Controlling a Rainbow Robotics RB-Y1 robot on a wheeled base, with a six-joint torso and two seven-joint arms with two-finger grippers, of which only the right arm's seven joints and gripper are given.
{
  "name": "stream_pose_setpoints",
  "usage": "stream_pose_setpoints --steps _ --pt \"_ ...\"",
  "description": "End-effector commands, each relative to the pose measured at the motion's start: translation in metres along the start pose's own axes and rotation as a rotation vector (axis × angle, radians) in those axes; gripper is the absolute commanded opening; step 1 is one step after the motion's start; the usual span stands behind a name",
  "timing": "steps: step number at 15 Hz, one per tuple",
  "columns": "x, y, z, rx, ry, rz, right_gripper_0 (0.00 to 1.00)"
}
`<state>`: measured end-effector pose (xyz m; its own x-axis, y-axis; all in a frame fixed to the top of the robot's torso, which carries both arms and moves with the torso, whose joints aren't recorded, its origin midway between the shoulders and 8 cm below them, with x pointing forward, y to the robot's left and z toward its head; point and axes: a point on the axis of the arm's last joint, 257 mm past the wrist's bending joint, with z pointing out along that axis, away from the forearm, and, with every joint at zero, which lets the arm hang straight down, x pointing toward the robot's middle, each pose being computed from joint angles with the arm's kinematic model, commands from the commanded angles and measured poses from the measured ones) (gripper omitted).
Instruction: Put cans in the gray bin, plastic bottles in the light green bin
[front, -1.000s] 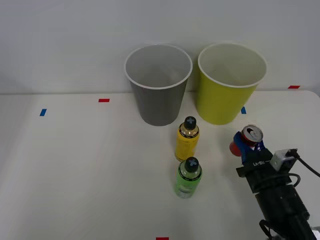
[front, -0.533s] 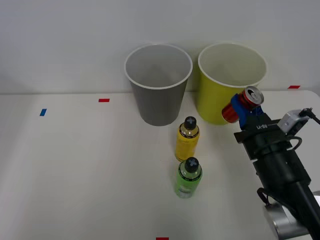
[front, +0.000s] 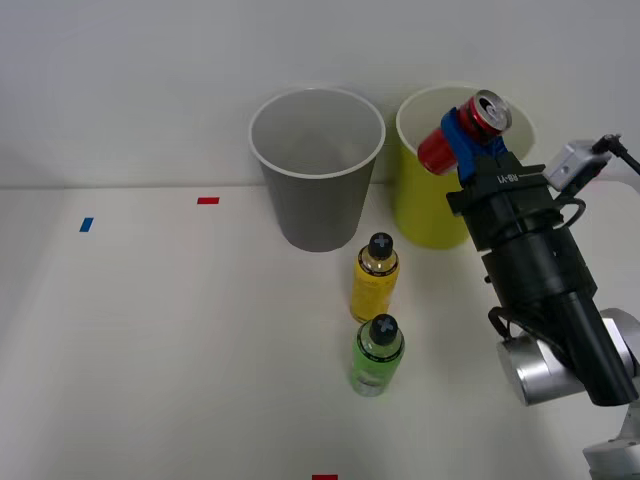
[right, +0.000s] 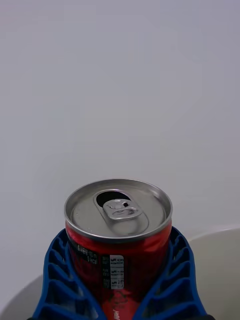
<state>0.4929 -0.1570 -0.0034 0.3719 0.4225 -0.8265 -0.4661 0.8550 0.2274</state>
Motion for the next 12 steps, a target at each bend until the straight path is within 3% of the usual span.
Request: stream_pose_setpoints --steps 1,6,12 --pt "-0.002 0.032 0.034 0.013 0.073 0.026 0.0" --pt "-0.001 0.074 0.085 0.048 0.156 0.054 0.0" --pt "-0.008 0.094 0.116 0.073 0.209 0.033 0.0"
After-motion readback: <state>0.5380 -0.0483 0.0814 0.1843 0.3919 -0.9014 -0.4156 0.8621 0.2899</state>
